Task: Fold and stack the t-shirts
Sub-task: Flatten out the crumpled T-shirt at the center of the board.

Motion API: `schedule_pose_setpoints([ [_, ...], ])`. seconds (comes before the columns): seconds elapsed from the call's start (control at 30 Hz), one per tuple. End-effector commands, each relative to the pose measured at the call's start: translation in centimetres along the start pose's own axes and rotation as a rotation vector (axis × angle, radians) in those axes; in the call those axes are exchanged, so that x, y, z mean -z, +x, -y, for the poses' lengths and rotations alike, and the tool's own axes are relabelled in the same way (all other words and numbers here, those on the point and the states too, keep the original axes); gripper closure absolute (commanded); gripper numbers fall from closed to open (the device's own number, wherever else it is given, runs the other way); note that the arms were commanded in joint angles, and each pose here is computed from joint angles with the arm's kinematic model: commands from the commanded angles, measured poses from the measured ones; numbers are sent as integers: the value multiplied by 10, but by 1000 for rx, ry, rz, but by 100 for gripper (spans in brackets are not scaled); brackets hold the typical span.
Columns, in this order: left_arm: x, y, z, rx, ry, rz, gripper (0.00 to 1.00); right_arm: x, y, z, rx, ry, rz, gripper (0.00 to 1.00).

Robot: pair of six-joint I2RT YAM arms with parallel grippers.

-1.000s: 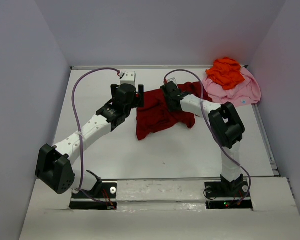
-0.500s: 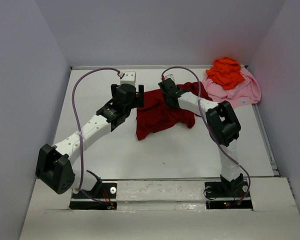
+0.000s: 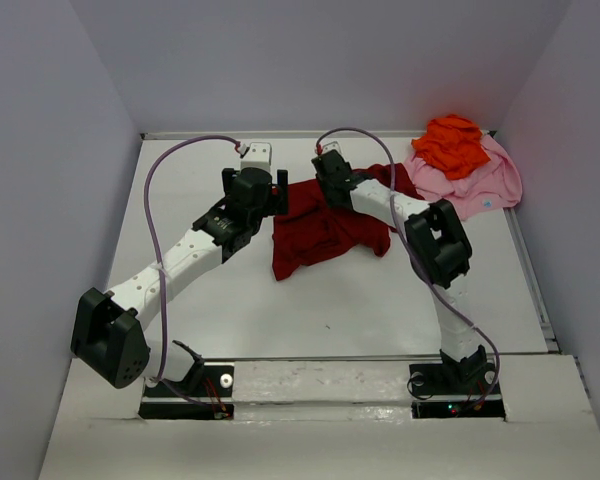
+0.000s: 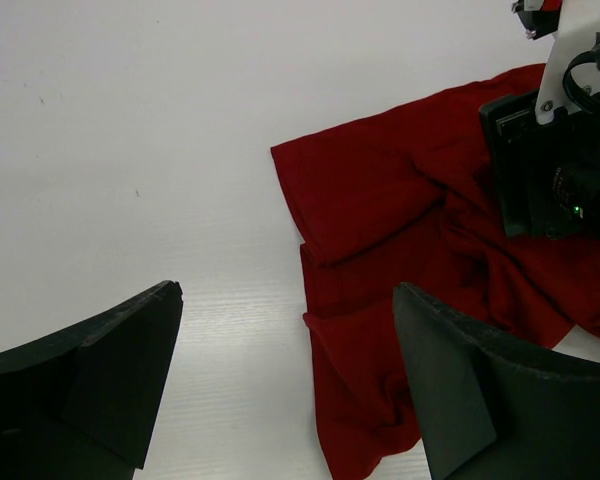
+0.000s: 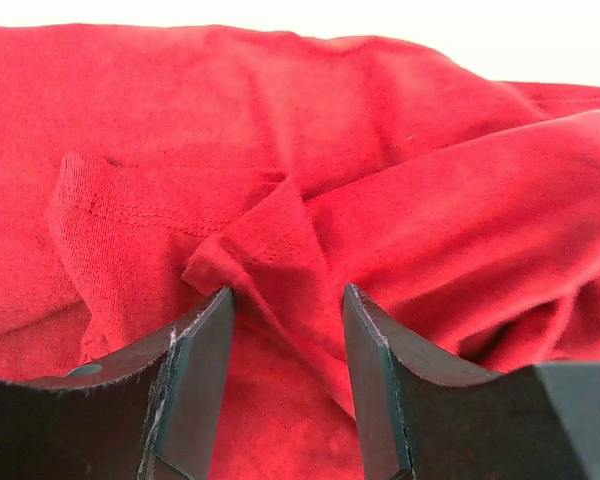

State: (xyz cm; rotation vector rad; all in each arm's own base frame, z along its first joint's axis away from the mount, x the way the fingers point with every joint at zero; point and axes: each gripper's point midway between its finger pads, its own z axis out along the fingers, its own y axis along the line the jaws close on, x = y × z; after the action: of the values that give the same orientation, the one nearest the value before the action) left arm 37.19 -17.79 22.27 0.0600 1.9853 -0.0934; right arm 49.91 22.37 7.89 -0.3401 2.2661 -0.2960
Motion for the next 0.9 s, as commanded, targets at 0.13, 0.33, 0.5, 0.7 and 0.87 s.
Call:
schedule_pose_setpoints([
  [0.13, 11, -32, 5, 27, 21, 73, 4, -3, -16, -15, -14, -59, 34, 47],
  [0.33, 11, -32, 5, 27, 22, 74, 4, -9, -15, -21, -9, -77, 28, 48],
  [0.5, 11, -33, 4, 25, 20, 74, 4, -12, -18, -28, -17, -105, 32, 51],
  [0.7, 12, -34, 4, 24, 21, 77, 4, -13, -18, -31, -20, -113, 28, 74],
  [0.87, 12, -33, 3, 25, 19, 76, 4, -16, -12, -32, -13, -109, 18, 90],
])
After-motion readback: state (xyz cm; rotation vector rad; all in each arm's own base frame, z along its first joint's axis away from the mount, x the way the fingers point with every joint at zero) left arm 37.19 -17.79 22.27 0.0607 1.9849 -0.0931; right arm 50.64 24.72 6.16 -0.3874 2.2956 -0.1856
